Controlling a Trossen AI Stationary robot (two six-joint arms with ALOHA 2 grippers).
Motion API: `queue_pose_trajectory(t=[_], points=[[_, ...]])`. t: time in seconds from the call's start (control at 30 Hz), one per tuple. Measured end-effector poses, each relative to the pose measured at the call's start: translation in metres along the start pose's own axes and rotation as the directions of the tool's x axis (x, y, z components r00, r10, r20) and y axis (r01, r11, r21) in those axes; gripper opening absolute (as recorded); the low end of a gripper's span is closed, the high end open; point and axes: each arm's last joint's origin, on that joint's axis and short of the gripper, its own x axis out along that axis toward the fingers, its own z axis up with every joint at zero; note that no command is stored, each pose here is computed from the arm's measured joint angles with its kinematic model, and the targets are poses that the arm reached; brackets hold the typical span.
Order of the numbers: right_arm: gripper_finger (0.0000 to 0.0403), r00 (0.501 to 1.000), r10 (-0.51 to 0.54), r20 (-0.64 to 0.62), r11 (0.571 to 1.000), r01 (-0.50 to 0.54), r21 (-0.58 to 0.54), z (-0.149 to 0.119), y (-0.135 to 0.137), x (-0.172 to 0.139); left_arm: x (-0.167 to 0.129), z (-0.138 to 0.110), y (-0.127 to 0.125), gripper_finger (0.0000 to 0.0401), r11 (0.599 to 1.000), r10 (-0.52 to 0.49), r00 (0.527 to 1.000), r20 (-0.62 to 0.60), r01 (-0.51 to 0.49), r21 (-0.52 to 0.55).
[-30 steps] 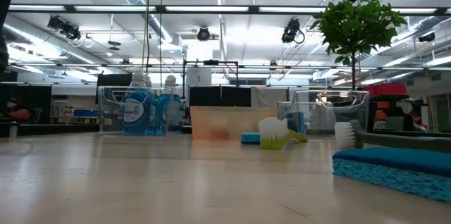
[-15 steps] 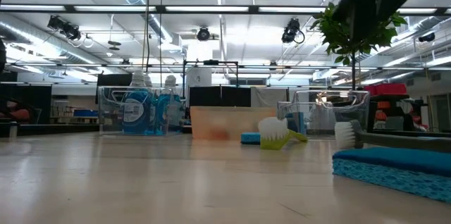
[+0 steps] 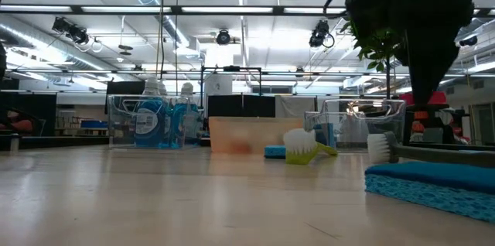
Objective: Pick & Place Kitchen Sink Supplies
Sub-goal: Put the gray dish brush into the orange bin
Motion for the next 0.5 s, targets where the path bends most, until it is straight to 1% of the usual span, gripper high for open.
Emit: queue_pose_trajectory(t=[0.2,0.37,0.5], points=[[0.0217,0.997,-0.08,-0.015,0.987,0.081,0.14,0.002,0.0,0.021,0.0,0.0,0.0,0.0209,1.0,0.0,1.0,0.0,0.0,0.0],[0.0217,0.99,-0.135,-0.05,0.97,0.142,0.198,0.002,-0.002,0.036,0.0,-0.001,0.0,0.0209,1.0,-0.005,1.0,-0.01,0.005,0.028],[0.0217,0.984,-0.162,-0.07,0.961,0.174,0.214,0.002,-0.003,0.043,-0.008,-0.007,0.003,0.0209,0.999,0.026,0.996,-0.081,-0.022,0.048]])
